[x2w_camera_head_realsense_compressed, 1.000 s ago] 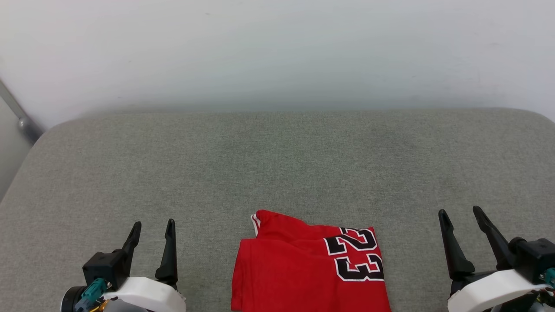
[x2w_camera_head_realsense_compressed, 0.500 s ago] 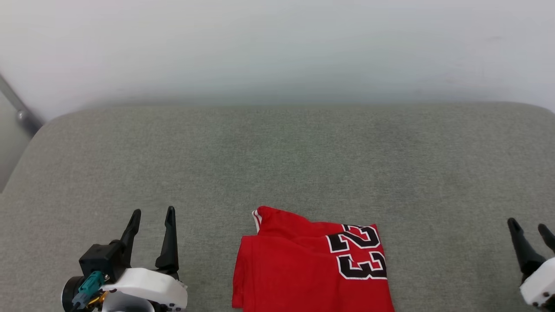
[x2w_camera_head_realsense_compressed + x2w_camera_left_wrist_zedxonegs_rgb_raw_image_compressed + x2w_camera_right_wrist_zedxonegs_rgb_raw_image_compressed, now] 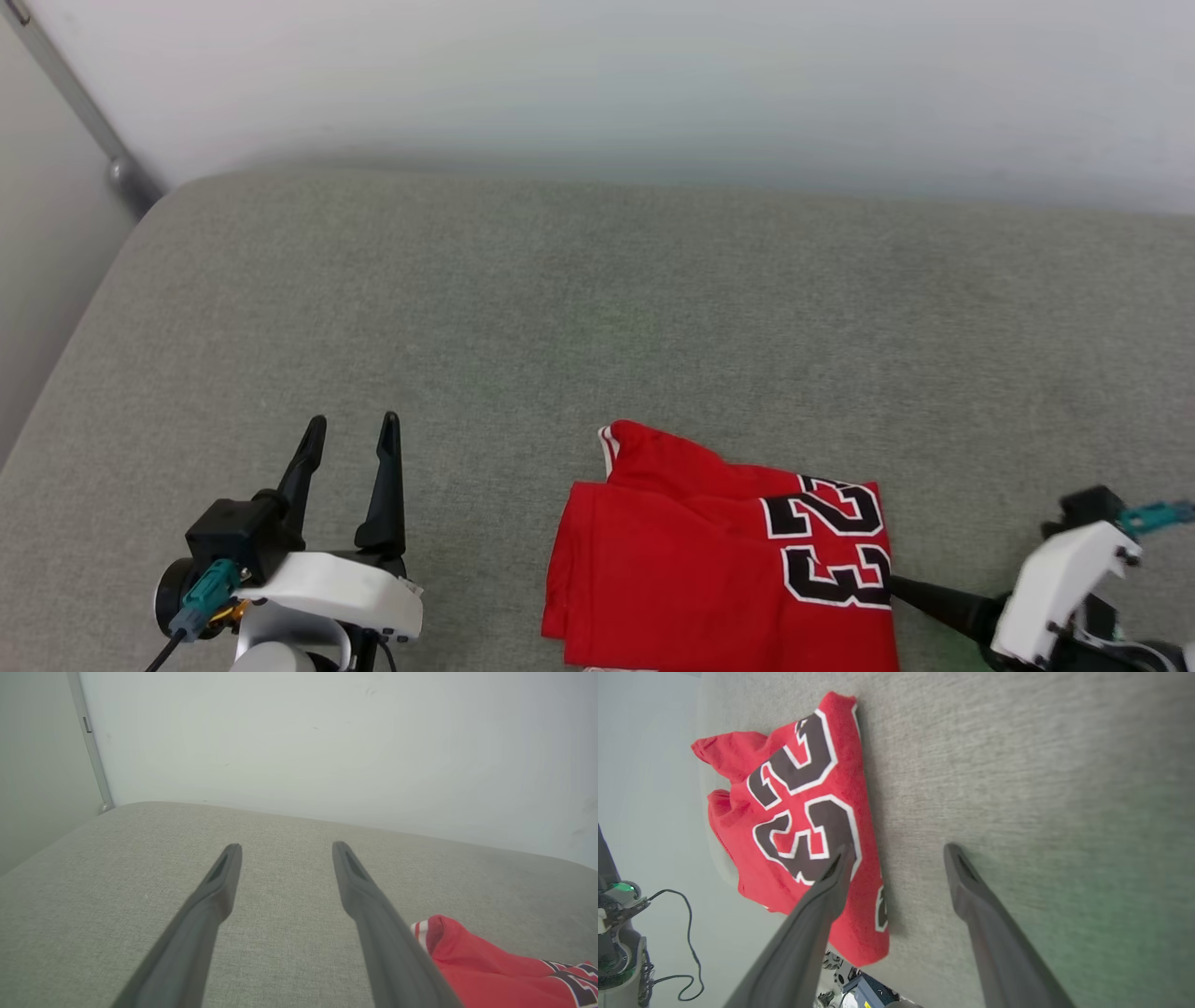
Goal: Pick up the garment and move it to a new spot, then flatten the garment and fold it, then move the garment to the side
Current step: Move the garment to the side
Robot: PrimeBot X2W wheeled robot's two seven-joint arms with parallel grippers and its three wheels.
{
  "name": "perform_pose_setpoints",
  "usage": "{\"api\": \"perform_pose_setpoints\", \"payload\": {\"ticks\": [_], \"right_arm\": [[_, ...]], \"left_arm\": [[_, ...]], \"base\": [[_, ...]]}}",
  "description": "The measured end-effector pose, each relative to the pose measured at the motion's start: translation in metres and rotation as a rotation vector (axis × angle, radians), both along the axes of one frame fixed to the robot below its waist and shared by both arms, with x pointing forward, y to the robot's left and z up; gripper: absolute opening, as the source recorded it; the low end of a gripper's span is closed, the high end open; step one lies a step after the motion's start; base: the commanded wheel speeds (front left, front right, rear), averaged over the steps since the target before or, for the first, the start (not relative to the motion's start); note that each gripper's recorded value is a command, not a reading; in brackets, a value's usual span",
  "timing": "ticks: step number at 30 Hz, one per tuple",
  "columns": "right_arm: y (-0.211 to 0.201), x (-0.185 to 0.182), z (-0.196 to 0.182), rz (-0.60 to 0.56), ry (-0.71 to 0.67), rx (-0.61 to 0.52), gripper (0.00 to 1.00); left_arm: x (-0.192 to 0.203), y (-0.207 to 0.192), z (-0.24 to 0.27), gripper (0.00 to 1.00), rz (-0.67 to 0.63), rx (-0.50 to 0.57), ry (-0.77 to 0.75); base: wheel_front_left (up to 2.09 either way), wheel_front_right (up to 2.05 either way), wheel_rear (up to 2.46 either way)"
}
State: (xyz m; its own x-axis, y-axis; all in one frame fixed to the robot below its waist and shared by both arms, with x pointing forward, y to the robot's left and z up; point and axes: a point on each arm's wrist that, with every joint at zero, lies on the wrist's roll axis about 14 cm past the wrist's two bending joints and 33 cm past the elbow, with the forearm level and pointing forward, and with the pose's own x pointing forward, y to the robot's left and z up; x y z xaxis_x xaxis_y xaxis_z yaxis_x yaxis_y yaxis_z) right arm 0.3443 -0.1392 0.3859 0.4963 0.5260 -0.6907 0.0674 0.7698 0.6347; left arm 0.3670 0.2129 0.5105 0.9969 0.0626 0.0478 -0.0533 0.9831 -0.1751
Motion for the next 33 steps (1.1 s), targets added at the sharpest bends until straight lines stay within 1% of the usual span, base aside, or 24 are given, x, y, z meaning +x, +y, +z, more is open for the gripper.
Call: {"api": "perform_pose_setpoints", "payload": {"ticks": [3,6,9,10,11,12,13,14,16,19,24,26,30,33], "right_arm": [[0.028,0.008,0.001,0.035,0.029,0.081,1.0],[0.05,0.013,0.0,0.045,0.067,0.167,1.0],[0.06,0.015,-0.005,0.066,0.1,0.186,1.0],[0.063,0.016,-0.006,0.07,0.106,0.193,0.68],[0.065,0.016,-0.006,0.076,0.11,0.197,0.68],[0.067,0.017,-0.006,0.081,0.112,0.198,0.38],[0.068,0.017,-0.006,0.086,0.112,0.198,0.04],[0.069,0.017,-0.005,0.091,0.109,0.2,0.0],[0.068,0.017,-0.004,0.099,0.098,0.186,0.0],[0.06,0.021,0.003,0.116,0.041,0.126,0.0],[0.022,0.033,0.01,0.168,-0.105,-0.155,0.0],[0.0,0.037,0.013,0.181,-0.156,-0.285,0.0],[-0.045,0.042,0.022,0.145,-0.214,-0.463,0.0],[-0.073,0.043,0.029,0.099,-0.236,-0.548,0.0]], "left_arm": [[0.003,0.003,-0.002,1.0,0.006,0.002,0.005],[0.004,0.008,-0.006,1.0,0.017,0.006,0.014],[0.006,0.011,-0.007,1.0,0.025,0.011,0.017],[0.006,0.013,-0.007,1.0,0.029,0.011,0.019],[0.006,0.013,-0.008,1.0,0.029,0.011,0.019],[0.005,0.014,-0.008,1.0,0.031,0.014,0.02],[0.005,0.015,-0.008,1.0,0.034,0.015,0.021],[0.005,0.016,-0.008,1.0,0.036,0.017,0.021],[0.005,0.016,-0.008,1.0,0.033,0.024,0.019],[0.005,0.011,-0.007,1.0,0.021,0.025,0.015],[0.01,0.0,-0.006,1.0,-0.011,0.023,0.008],[0.014,-0.006,-0.005,1.0,-0.03,0.026,0.001],[0.025,-0.03,-0.001,1.0,-0.104,0.027,-0.015],[0.037,-0.051,0.002,1.0,-0.164,0.018,-0.031]], "base": [[0.0,0.0,0.0],[0.0,0.0,0.0],[0.0,0.0,0.0],[0.0,0.0,0.0],[0.0,0.0,0.0],[0.0,0.0,0.0],[0.0,0.0,0.0],[0.0,0.0,0.0],[0.0,0.0,0.0],[0.0,0.0,0.0],[0.0,0.0,0.0],[0.0,0.0,0.0],[0.0,0.0,0.0],[0.0,0.0,0.0]]}}
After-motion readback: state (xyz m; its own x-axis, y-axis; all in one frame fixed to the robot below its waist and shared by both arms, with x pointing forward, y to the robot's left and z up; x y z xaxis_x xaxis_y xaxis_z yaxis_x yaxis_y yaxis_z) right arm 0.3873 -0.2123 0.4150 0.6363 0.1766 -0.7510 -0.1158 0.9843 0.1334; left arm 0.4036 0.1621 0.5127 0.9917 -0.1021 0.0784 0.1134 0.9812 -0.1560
